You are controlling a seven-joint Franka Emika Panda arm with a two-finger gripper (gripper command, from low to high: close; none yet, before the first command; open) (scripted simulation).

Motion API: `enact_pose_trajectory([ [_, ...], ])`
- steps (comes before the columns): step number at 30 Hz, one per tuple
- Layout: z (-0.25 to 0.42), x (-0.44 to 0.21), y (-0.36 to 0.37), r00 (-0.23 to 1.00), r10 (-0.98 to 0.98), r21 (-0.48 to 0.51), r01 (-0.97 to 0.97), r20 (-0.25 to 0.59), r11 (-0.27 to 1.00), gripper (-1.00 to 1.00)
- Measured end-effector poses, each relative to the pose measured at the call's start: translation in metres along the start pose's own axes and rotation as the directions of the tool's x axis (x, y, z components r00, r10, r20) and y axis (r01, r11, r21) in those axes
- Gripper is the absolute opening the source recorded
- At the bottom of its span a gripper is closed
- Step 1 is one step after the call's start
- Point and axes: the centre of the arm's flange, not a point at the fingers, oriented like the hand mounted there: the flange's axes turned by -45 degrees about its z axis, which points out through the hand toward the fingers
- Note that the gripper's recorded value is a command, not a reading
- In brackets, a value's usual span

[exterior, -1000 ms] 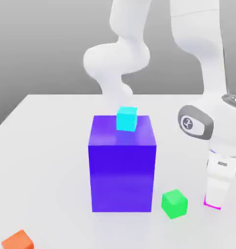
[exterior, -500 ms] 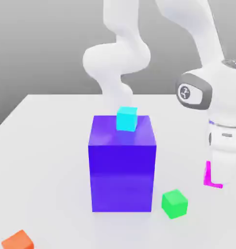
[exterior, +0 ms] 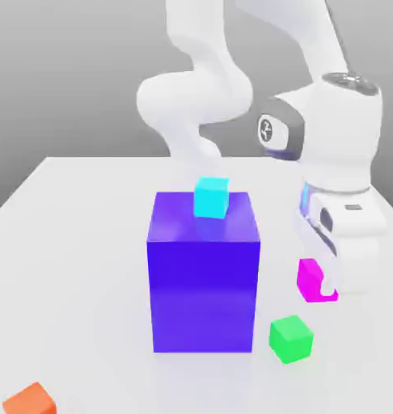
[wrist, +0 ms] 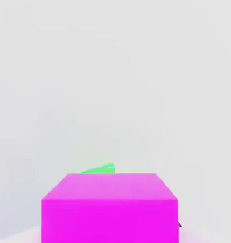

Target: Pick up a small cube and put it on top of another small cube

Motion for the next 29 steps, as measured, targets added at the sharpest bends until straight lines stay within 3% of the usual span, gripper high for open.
enact_pose_trajectory([
  [6, 0.008, -0.012, -0.004, 0.992, -0.126, 0.026, 0.127, -0.018, 0.992, -1.0],
  [26, 0.07, -0.012, -0.006, 0.991, -0.131, 0.027, 0.132, -0.017, 0.991, -1.0],
  [27, 0.074, -0.013, -0.008, 0.991, -0.13, 0.029, 0.13, -0.016, 0.991, 1.0],
  [29, 0.074, -0.013, -0.008, 0.991, -0.13, 0.029, 0.13, -0.016, 0.991, 1.0],
])
